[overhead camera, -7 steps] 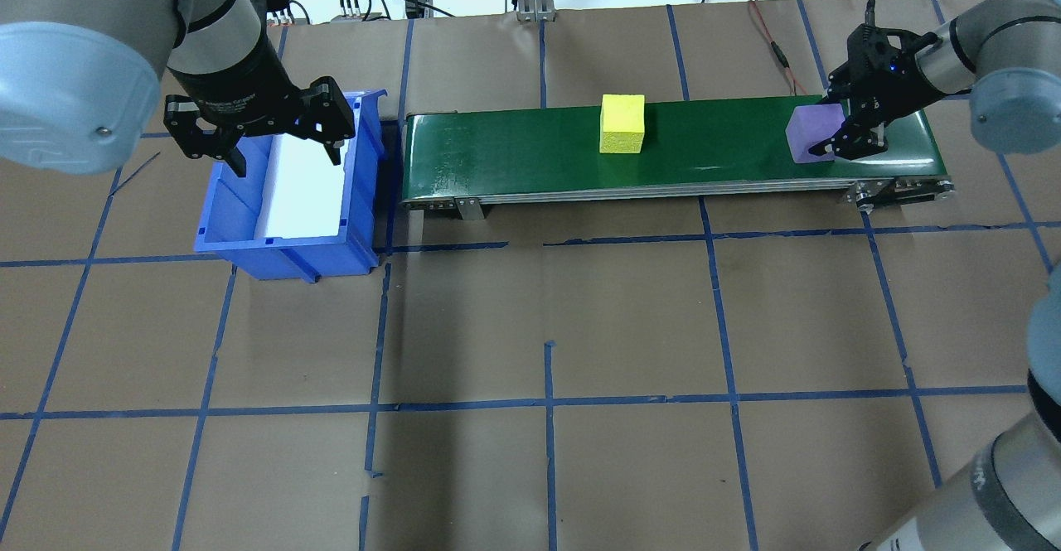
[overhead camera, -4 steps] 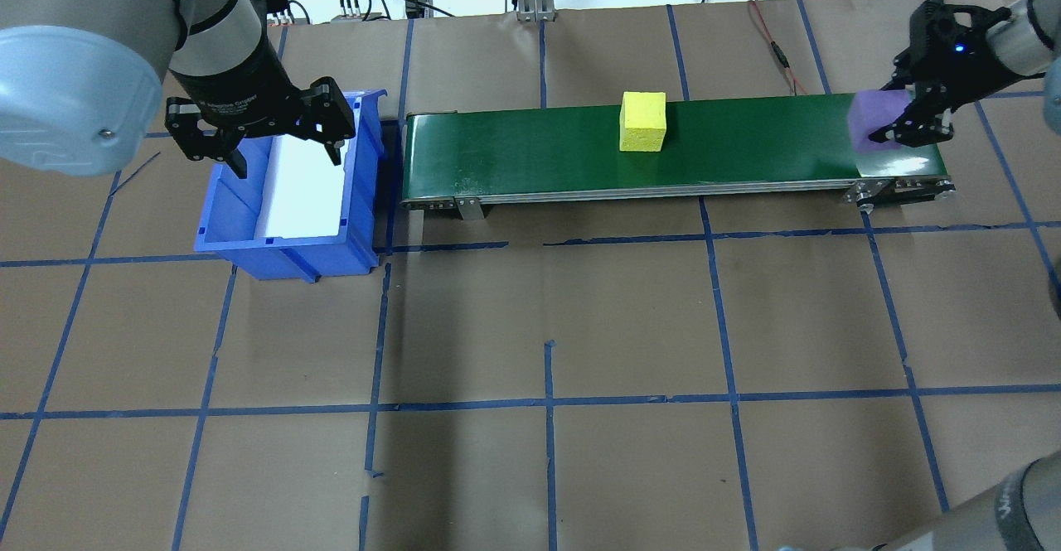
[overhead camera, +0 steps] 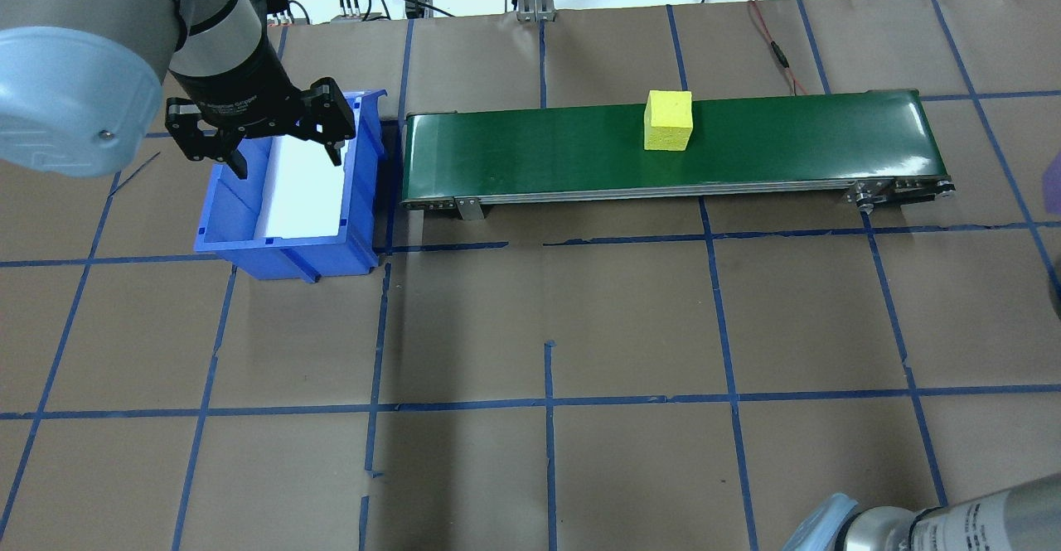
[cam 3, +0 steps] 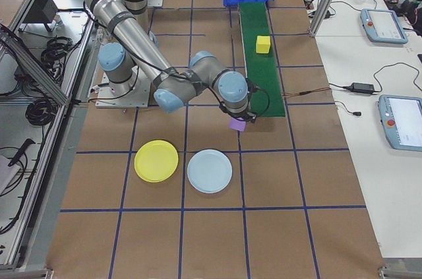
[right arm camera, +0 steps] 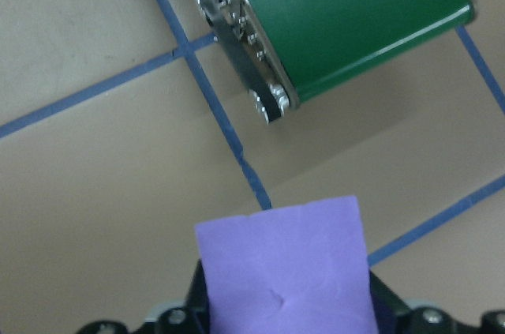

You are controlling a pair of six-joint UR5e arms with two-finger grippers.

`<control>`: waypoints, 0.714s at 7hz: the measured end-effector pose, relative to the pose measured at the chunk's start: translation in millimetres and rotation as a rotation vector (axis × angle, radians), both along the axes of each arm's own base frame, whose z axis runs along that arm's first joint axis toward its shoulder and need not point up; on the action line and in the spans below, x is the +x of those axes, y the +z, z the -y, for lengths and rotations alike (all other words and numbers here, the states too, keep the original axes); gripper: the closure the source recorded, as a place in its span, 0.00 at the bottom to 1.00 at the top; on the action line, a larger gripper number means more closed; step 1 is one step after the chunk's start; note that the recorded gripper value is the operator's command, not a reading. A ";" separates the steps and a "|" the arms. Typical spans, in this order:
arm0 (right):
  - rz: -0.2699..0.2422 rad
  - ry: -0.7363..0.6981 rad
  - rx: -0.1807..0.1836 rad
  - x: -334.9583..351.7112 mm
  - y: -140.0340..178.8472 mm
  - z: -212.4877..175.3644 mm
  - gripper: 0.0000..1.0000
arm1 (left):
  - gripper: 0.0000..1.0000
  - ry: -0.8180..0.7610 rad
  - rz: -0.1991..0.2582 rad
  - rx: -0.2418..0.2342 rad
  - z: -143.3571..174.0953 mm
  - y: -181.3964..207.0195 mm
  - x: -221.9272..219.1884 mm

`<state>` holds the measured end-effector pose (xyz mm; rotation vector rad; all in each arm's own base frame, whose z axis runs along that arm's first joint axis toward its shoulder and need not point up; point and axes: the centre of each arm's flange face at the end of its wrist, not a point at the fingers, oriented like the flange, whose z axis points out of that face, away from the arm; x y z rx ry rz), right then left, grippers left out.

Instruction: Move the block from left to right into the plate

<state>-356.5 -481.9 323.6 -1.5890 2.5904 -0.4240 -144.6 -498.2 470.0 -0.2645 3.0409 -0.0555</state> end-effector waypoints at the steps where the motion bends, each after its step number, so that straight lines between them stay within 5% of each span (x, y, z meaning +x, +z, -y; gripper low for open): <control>1: -0.004 -0.027 -0.003 -45.1 -8.9 -33.9 0.67 | 0.00 -0.001 0.000 0.000 -0.1 0.0 -0.1; 3: 0.044 -0.065 0.009 -109.3 -53.8 -87.0 0.02 | 0.00 -0.001 0.000 0.002 -0.1 -0.4 0.1; 5: 0.104 -0.140 0.038 -120.5 -86.9 -103.3 0.00 | 0.00 -0.001 0.000 0.005 -0.2 -1.5 1.1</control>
